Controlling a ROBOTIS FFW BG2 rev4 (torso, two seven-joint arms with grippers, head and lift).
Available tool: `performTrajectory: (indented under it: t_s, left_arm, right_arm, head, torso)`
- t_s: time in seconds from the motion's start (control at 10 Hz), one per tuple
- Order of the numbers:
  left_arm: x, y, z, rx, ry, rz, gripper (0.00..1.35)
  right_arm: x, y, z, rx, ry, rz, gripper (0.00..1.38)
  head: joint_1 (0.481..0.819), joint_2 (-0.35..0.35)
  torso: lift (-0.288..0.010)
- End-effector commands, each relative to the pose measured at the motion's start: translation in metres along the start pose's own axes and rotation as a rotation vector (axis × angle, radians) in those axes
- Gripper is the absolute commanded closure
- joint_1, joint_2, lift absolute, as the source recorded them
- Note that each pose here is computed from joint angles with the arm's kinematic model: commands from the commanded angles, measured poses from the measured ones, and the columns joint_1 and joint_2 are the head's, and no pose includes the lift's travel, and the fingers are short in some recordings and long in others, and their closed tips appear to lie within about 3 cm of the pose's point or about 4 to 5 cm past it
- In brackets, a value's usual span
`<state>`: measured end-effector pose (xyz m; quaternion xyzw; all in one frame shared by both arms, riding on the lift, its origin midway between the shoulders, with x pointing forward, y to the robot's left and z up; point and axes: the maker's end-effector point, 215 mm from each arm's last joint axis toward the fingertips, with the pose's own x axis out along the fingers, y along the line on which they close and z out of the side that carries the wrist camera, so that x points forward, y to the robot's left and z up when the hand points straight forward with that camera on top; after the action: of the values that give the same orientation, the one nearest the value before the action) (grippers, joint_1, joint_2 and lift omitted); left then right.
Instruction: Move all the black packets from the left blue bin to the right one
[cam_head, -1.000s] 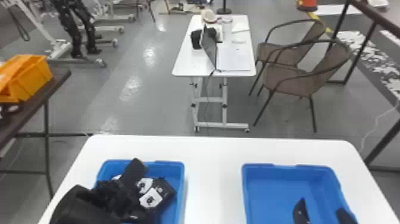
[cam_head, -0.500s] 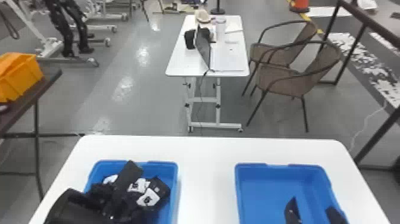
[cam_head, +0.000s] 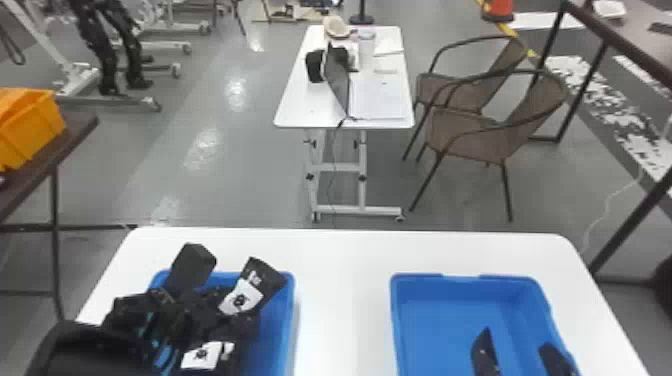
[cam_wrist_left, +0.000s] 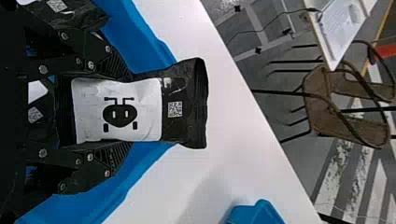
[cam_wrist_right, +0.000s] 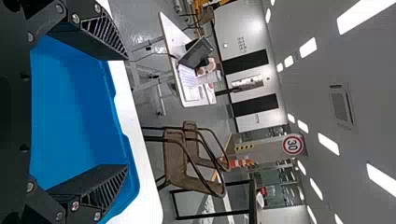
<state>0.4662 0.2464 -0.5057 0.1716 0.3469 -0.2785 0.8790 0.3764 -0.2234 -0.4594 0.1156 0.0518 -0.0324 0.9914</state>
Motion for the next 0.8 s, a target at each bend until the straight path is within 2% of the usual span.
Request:
performTrajectory:
  t_s: [0.0, 0.1, 0.2, 0.3, 0.5, 0.7]
  left_arm:
    - [-0.007, -0.011, 0.035, 0.007, -0.115, -0.02, 0.69]
    - [-0.008, -0.018, 0.069, 0.051, -0.225, -0.023, 0.69]
    - [-0.005, -0.023, 0.091, 0.075, -0.307, -0.021, 0.68]
    - [0.004, -0.033, 0.114, 0.066, -0.395, -0.054, 0.67]
    - [0.024, -0.064, 0.161, 0.094, -0.478, -0.172, 0.66]
    - [0.034, -0.097, 0.203, 0.129, -0.545, -0.28, 0.66]
  right_arm:
    - [0.009, 0.006, 0.007, 0.029, -0.016, 0.033, 0.2]
    - [0.017, 0.014, 0.01, 0.056, -0.027, 0.082, 0.2]
    - [0.029, 0.023, 0.02, 0.077, -0.049, 0.134, 0.19]
    - [0.04, 0.029, 0.028, 0.134, -0.07, 0.185, 0.19]
    - [0.064, 0.05, 0.057, 0.149, -0.113, 0.286, 0.2]
    - [0.085, 0.076, 0.073, 0.15, -0.119, 0.39, 0.19]
  head:
    - [0.695, 0.034]
    - [0.695, 0.025]
    - [0.695, 0.008]
    - [0.695, -0.006]
    - [0.695, -0.04]
    - [0.695, -0.092]
  torso:
    - [0.0]
    - [0.0]
    - [0.0]
    - [0.0]
    - [0.0]
    - [0.0]
